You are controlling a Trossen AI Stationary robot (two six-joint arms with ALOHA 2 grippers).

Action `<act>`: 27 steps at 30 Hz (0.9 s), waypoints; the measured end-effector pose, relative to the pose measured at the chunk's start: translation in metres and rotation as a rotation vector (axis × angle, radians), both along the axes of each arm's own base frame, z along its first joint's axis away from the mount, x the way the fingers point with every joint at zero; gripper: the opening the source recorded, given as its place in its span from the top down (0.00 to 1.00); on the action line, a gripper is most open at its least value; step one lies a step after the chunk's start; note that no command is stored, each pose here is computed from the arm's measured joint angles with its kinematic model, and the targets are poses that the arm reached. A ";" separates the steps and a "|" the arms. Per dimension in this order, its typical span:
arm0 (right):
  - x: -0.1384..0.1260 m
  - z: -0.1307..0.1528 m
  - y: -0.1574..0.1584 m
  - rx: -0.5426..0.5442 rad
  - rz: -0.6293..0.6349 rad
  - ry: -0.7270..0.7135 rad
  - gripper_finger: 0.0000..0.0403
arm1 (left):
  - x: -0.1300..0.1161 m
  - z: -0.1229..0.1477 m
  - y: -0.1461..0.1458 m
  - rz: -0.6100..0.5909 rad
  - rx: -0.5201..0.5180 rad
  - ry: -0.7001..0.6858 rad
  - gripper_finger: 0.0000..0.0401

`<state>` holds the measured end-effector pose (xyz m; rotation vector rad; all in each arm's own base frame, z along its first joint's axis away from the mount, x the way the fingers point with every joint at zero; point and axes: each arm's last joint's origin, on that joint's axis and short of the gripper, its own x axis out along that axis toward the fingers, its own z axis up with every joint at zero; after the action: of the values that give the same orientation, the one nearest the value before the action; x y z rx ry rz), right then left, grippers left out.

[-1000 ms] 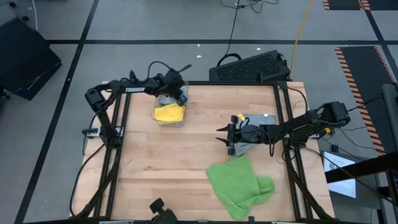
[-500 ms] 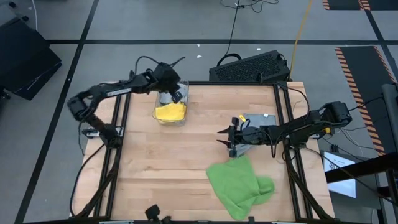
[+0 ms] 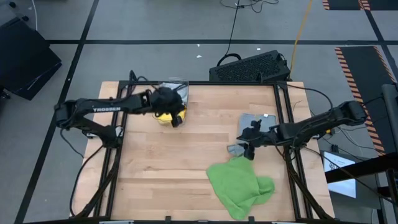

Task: Fold microfiber towels
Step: Fold the gray towel on the table

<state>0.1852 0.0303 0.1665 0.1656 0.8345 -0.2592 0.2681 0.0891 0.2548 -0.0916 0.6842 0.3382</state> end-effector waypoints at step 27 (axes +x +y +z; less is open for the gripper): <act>0.036 -0.056 0.019 -0.042 0.277 0.120 0.81 | 0.014 -0.029 -0.120 -0.361 0.009 -0.214 0.90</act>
<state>0.2216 0.0489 0.1106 -0.0059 0.9587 -0.0257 0.2821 -0.0309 0.2257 0.0057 0.4745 -0.0159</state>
